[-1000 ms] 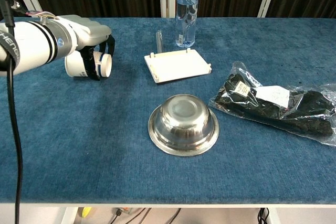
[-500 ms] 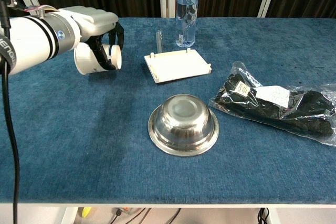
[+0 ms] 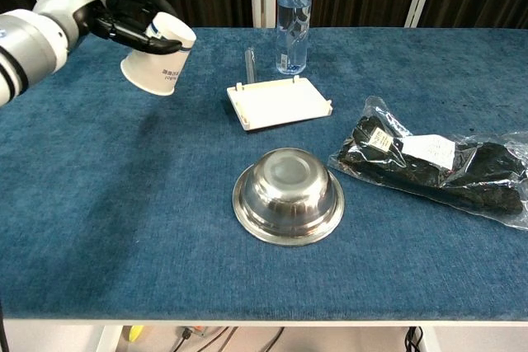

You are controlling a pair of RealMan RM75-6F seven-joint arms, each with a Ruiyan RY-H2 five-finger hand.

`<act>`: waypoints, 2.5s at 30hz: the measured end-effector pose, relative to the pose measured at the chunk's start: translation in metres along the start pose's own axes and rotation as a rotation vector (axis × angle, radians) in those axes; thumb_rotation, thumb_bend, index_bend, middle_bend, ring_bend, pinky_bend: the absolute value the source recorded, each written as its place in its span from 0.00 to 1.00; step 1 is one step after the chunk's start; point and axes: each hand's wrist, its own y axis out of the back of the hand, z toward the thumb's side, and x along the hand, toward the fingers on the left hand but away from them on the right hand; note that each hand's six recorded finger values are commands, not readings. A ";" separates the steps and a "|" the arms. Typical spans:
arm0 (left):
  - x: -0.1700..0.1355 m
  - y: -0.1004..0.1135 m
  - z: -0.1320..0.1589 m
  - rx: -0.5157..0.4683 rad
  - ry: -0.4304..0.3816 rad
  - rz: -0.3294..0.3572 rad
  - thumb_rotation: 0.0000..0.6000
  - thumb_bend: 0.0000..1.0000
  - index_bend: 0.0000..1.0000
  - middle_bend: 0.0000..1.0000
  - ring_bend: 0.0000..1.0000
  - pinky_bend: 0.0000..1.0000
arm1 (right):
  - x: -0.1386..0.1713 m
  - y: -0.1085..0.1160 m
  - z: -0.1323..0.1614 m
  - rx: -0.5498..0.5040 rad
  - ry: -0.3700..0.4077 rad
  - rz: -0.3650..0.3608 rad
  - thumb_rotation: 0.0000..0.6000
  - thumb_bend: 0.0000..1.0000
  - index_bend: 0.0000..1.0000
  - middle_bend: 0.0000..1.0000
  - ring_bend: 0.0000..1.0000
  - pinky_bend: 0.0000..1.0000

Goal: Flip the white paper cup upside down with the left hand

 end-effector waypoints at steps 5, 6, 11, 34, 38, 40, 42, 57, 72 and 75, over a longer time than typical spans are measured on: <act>-0.010 0.017 -0.039 -0.172 -0.033 0.078 1.00 0.24 0.41 0.40 0.08 0.18 | 0.000 -0.003 0.000 0.000 -0.004 0.013 1.00 0.12 0.00 0.00 0.00 0.00; -0.011 0.019 -0.047 -0.184 -0.036 0.092 1.00 0.23 0.41 0.40 0.08 0.18 | 0.000 -0.004 0.000 -0.001 -0.004 0.013 1.00 0.12 0.00 0.00 0.00 0.00; -0.022 0.020 -0.083 -0.186 -0.037 0.150 1.00 0.21 0.41 0.40 0.08 0.18 | 0.001 -0.004 -0.001 -0.003 -0.006 0.014 1.00 0.12 0.00 0.00 0.00 0.00; -0.034 -0.002 -0.117 -0.226 -0.014 0.132 1.00 0.21 0.35 0.29 0.06 0.17 | -0.001 -0.005 -0.001 -0.001 -0.006 0.023 1.00 0.12 0.00 0.00 0.00 0.00; -0.036 -0.004 -0.117 -0.226 -0.020 0.106 1.00 0.21 0.30 0.25 0.04 0.17 | -0.001 -0.006 0.000 -0.004 -0.005 0.026 1.00 0.12 0.00 0.00 0.00 0.00; -0.036 -0.004 -0.116 -0.228 -0.027 0.106 1.00 0.21 0.29 0.24 0.04 0.17 | -0.001 -0.006 0.000 -0.004 -0.004 0.025 1.00 0.12 0.00 0.00 0.00 0.00; -0.037 -0.003 -0.114 -0.231 -0.037 0.107 1.00 0.21 0.28 0.23 0.04 0.17 | -0.001 -0.006 0.000 -0.006 -0.003 0.025 1.00 0.12 0.00 0.00 0.00 0.00; -0.053 0.050 -0.073 -0.115 -0.210 0.148 1.00 0.20 0.17 0.13 0.00 0.08 | 0.003 0.004 -0.003 -0.001 -0.005 -0.009 1.00 0.12 0.00 0.00 0.00 0.00; -0.174 0.181 -0.100 0.814 0.087 0.139 1.00 0.12 0.07 0.00 0.00 0.00 | 0.012 0.010 0.012 0.091 0.047 -0.110 1.00 0.11 0.00 0.00 0.00 0.00; -0.208 0.179 -0.121 0.809 0.176 0.110 1.00 0.12 0.06 0.00 0.00 0.00 | 0.013 0.008 0.016 0.092 0.054 -0.113 1.00 0.11 0.00 0.00 0.00 0.00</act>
